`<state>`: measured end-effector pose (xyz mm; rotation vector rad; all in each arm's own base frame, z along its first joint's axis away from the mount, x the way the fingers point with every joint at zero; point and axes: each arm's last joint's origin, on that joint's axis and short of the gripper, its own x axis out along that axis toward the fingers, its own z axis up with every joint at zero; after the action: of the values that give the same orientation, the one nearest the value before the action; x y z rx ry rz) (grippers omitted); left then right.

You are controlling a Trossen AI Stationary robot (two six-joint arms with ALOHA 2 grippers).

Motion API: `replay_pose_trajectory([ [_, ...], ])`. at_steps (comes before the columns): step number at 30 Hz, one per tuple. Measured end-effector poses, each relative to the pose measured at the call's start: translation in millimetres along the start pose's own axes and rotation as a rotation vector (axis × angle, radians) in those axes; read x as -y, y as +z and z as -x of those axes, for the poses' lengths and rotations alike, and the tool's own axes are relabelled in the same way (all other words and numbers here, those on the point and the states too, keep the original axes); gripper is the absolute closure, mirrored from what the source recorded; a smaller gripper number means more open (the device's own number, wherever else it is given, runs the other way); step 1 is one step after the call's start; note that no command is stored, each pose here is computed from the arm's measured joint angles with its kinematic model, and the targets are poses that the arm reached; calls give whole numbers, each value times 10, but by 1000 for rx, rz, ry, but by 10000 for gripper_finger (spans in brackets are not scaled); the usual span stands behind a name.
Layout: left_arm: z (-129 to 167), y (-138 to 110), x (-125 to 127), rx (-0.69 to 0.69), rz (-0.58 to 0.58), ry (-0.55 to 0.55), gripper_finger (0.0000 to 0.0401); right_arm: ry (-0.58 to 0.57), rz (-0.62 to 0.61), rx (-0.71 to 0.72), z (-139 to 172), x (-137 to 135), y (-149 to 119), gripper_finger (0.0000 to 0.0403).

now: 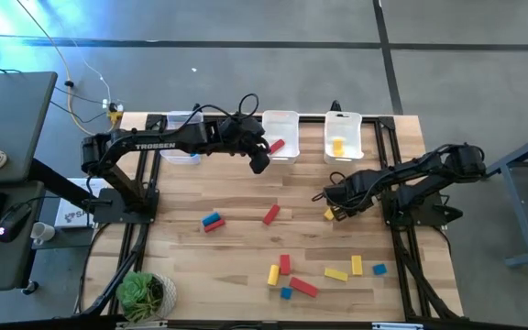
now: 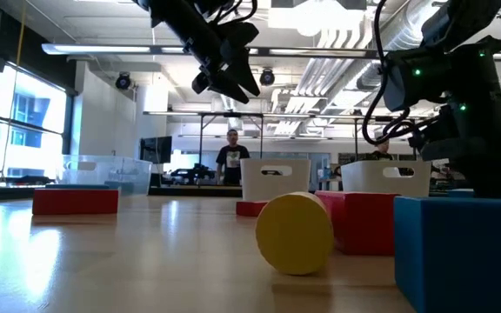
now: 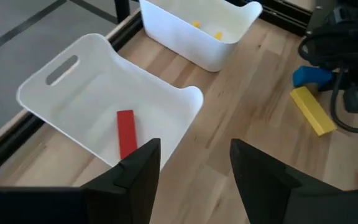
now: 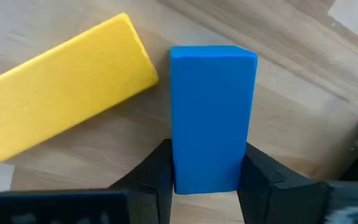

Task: Sort & place blocks by color
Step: Put the blue block into the transparent bin

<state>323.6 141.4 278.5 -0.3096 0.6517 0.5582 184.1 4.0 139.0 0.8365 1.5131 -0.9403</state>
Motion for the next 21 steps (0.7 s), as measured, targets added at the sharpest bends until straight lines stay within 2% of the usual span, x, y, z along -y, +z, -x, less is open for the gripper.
replay_pose_trajectory([
  [8, 1, -5, 20, -15, -1, -69, 222, 79, 50, -7, 244, -149, 49, 296],
  [14, 1, -5, 20, -14, -32, -70, 222, 64, 75, 79, 614, -240, 111, 296],
  [21, 3, 7, 44, -13, -26, -149, 221, 148, 179, 222, 1069, -386, 196, 296],
])
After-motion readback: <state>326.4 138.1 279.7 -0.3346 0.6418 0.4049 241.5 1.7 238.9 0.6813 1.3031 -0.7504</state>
